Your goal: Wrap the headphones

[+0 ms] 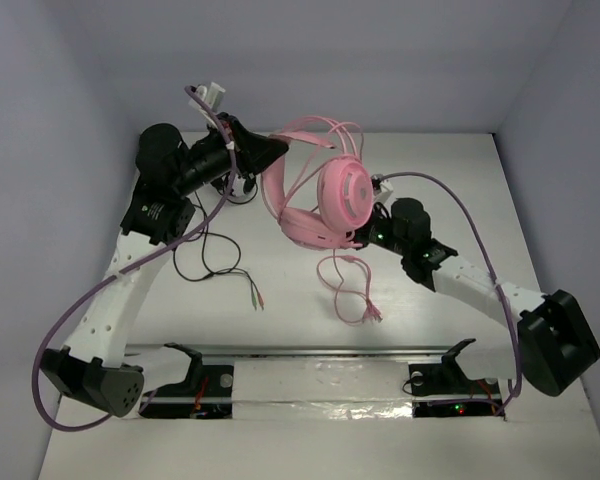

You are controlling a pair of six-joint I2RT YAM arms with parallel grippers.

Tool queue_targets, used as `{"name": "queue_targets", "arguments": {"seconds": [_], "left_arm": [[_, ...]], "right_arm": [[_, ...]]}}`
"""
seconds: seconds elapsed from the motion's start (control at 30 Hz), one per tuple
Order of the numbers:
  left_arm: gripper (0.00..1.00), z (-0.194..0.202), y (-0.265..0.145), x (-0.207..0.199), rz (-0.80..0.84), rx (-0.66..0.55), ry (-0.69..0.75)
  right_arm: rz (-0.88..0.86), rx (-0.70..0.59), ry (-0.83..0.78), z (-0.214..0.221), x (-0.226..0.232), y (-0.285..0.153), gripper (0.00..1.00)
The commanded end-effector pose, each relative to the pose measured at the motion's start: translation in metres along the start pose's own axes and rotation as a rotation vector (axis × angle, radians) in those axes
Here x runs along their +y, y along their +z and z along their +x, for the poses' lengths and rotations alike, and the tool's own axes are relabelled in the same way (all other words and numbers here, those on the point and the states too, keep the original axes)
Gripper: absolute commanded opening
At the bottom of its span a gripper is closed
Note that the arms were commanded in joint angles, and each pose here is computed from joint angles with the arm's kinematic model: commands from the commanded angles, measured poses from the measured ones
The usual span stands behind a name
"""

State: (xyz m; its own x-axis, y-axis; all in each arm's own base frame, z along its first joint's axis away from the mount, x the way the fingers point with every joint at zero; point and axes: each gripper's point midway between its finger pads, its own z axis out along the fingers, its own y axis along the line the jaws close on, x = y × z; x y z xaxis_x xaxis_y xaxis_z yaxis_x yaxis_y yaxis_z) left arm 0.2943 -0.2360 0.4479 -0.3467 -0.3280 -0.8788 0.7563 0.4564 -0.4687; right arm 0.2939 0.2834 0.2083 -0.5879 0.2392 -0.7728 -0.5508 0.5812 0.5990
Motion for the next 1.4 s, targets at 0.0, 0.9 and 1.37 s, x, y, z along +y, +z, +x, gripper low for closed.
{"name": "queue_targets", "arguments": {"seconds": [0.0,0.9,1.37], "left_arm": [[0.0,-0.054,-0.009,-0.017,-0.041,-0.156,-0.027],[0.0,-0.118,-0.041,0.045,-0.406,-0.498,-0.126],[0.0,-0.032,-0.081,0.193,-1.023,-0.51,-0.103]], "right_arm": [[-0.134,-0.069,-0.017,-0.017,0.022,0.003,0.49],[-0.021,0.265,0.149,0.154,0.014,0.021,0.06],[-0.096,0.46,-0.074,0.188,0.154,0.005,0.0]]}}
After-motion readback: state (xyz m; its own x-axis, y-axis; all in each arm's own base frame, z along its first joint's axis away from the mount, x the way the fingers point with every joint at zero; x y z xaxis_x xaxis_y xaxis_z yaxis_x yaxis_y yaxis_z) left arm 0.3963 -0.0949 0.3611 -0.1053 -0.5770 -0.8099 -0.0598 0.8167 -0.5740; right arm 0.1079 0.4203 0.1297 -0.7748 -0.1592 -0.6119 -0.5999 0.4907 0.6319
